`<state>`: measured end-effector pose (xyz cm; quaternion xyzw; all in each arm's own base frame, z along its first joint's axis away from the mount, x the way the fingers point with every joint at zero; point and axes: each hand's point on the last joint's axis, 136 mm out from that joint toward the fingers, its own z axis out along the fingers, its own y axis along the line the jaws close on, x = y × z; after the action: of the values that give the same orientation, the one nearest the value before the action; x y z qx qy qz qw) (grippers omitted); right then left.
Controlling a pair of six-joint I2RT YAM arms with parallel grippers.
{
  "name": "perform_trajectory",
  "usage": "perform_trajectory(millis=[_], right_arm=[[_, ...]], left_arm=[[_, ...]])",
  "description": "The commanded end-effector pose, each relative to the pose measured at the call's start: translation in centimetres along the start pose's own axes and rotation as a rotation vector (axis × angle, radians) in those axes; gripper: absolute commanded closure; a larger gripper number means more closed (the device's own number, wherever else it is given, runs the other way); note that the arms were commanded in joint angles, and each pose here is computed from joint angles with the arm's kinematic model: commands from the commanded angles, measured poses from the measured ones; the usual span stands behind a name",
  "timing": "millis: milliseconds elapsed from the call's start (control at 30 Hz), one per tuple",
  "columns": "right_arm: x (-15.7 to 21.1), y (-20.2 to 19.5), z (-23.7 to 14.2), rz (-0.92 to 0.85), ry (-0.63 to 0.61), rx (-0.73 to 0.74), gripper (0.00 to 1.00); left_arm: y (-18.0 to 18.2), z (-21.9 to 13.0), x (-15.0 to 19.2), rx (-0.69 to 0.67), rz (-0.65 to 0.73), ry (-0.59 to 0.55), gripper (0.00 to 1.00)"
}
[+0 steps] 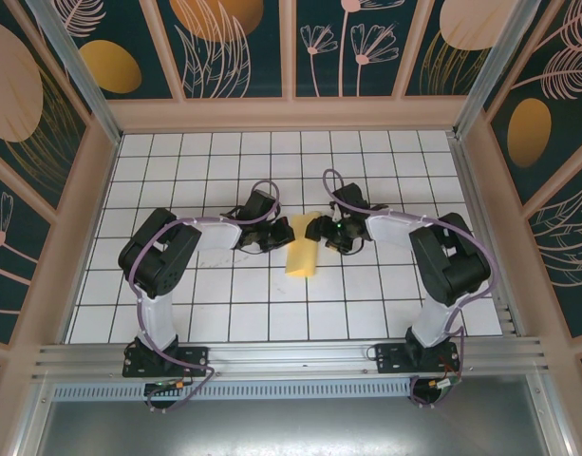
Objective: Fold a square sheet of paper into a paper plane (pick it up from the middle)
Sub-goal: Hold the square sheet of paper at the center of the table.
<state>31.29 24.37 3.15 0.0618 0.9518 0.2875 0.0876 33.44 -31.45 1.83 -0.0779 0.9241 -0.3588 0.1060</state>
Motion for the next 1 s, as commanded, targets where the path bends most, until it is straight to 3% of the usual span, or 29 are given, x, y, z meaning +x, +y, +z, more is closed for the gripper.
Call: perform_trajectory(millis=[0,133,267,433,600,967], right_arm=[[0.4,-0.4,0.5,-0.018,0.018,0.051,0.42],[0.6,-1.3,0.6,-0.021,0.024,0.097,0.43],[0.4,-1.5,0.6,-0.026,0.024,0.125,0.41],[0.5,-2.4,0.9,-0.029,0.031,0.198,0.41],[0.7,-2.5,1.4,-0.021,0.045,0.213,0.39],[0.6,-1.7,0.9,-0.072,0.063,0.184,0.42]], left_arm=[[-1.6,-0.3,-0.3,0.037,0.036,0.000,1.00],[-2.7,-2.2,-1.5,0.037,0.043,-0.077,0.93],[-2.6,-6.6,-4.2,-0.046,0.005,-0.291,0.79],[0.2,-10.4,-4.8,-0.176,-0.045,-0.437,0.78],[0.0,-11.1,-4.9,-0.164,-0.045,-0.464,0.78],[-0.6,-10.1,-4.4,-0.122,-0.022,-0.410,0.79]])
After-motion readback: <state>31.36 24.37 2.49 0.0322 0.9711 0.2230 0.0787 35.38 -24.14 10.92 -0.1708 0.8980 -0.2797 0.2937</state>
